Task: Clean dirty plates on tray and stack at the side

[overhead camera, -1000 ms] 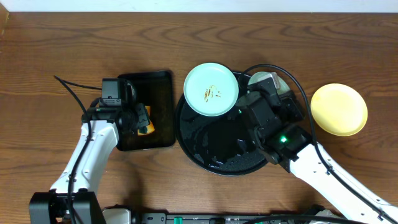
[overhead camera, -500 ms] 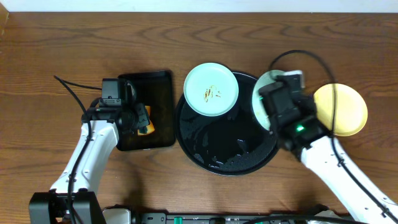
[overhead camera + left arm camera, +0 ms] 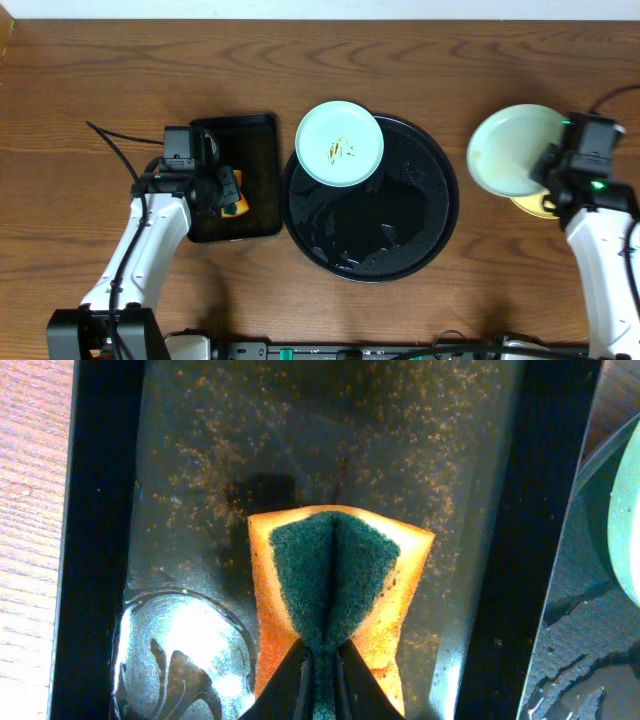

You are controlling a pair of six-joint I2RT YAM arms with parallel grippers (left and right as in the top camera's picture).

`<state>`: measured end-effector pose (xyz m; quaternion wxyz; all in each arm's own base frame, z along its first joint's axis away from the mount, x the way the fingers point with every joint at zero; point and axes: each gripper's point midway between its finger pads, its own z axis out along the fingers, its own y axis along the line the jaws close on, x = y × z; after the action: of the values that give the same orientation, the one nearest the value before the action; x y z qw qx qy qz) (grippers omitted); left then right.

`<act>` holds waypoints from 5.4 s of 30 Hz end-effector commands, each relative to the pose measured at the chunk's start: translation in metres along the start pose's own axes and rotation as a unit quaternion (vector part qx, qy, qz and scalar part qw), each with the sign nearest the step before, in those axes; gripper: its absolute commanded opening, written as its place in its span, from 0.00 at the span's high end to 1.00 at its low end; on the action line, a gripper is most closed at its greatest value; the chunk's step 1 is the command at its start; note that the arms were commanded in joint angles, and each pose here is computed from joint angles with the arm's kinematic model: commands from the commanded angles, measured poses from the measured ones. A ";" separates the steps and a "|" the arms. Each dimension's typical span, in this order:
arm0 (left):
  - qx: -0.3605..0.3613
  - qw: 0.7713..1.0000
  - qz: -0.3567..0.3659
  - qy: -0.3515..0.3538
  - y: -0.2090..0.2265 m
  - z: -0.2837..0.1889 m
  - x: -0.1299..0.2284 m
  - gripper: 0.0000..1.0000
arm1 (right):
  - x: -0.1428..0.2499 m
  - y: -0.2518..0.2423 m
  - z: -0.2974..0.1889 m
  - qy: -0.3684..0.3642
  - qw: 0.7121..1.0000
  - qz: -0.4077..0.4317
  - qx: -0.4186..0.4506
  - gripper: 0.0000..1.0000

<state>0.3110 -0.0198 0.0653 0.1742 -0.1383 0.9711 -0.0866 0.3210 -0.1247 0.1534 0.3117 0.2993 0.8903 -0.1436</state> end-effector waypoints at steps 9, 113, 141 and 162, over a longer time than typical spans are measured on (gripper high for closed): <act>-0.003 1.000 -0.001 -0.003 0.000 -0.002 -0.001 0.92 | -0.008 -0.049 0.039 0.029 0.995 0.088 0.035 0.99; -0.010 1.000 -0.003 0.012 0.003 -0.002 0.007 0.91 | 0.162 0.317 0.012 0.247 0.875 -0.259 -0.326 0.92; -0.012 1.000 -0.004 0.017 0.005 0.012 0.007 0.91 | 0.201 0.217 0.005 0.374 0.860 -0.314 -0.150 0.99; 0.069 0.998 -0.001 0.000 -0.027 0.019 -0.016 0.92 | 0.201 0.216 0.005 0.372 0.859 -0.318 -0.150 0.99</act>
<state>0.3270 -0.0333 0.0290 0.1473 -0.1338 0.9723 -0.1228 0.3312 0.1404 0.0061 -0.0745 -0.0078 0.9955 0.0575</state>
